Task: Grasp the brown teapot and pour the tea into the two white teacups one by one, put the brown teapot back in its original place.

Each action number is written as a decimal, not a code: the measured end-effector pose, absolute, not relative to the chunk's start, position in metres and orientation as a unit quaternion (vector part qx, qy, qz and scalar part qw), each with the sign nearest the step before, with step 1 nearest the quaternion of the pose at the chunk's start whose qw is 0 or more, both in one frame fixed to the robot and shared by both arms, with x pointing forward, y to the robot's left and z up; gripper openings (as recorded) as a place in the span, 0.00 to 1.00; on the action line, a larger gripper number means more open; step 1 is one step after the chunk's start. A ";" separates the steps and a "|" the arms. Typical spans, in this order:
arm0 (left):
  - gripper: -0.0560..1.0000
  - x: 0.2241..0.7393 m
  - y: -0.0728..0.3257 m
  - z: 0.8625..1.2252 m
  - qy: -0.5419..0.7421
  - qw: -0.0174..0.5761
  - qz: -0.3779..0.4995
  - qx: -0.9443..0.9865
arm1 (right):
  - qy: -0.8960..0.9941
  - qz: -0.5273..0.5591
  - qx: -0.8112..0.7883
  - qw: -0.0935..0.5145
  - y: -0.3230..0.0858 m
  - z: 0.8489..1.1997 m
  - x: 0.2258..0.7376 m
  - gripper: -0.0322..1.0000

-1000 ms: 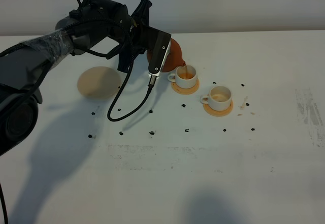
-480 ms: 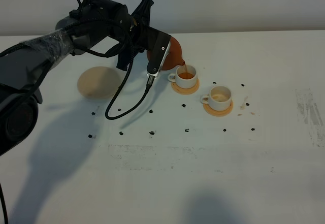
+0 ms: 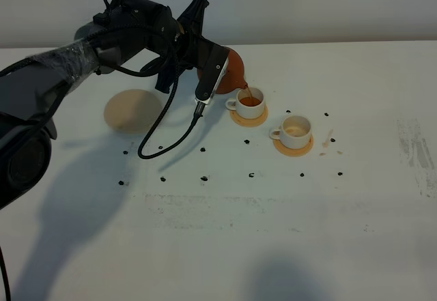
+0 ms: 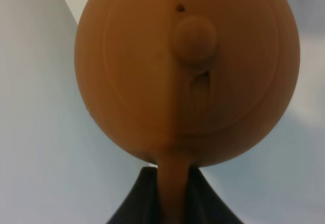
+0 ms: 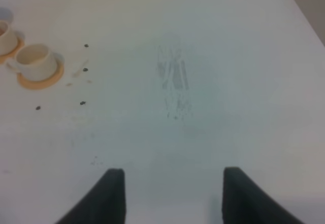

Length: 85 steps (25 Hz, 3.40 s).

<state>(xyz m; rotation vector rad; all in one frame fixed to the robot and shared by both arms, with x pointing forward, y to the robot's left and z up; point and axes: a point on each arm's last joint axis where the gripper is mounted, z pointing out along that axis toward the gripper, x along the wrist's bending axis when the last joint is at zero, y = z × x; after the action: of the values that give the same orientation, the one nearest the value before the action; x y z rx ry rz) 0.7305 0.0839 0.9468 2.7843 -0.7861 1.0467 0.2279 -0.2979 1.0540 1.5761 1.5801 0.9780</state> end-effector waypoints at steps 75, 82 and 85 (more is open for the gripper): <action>0.13 0.731 0.084 0.947 -0.242 0.071 0.336 0.907 | 0.609 0.377 0.607 0.345 -0.298 1.054 0.228 0.44; 0.13 0.732 0.100 0.949 -0.183 0.081 0.311 0.929 | 0.609 0.377 0.607 0.345 -0.298 1.054 0.228 0.44; 0.13 0.732 0.109 0.958 -0.131 0.093 0.299 0.941 | 0.609 0.377 0.607 0.345 -0.298 1.054 0.228 0.44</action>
<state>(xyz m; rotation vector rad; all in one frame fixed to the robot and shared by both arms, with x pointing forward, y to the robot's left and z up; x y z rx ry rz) 0.7319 0.1085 0.9577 2.7917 -0.3879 0.8884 0.2279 -0.2979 1.0540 1.5761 1.5801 0.9780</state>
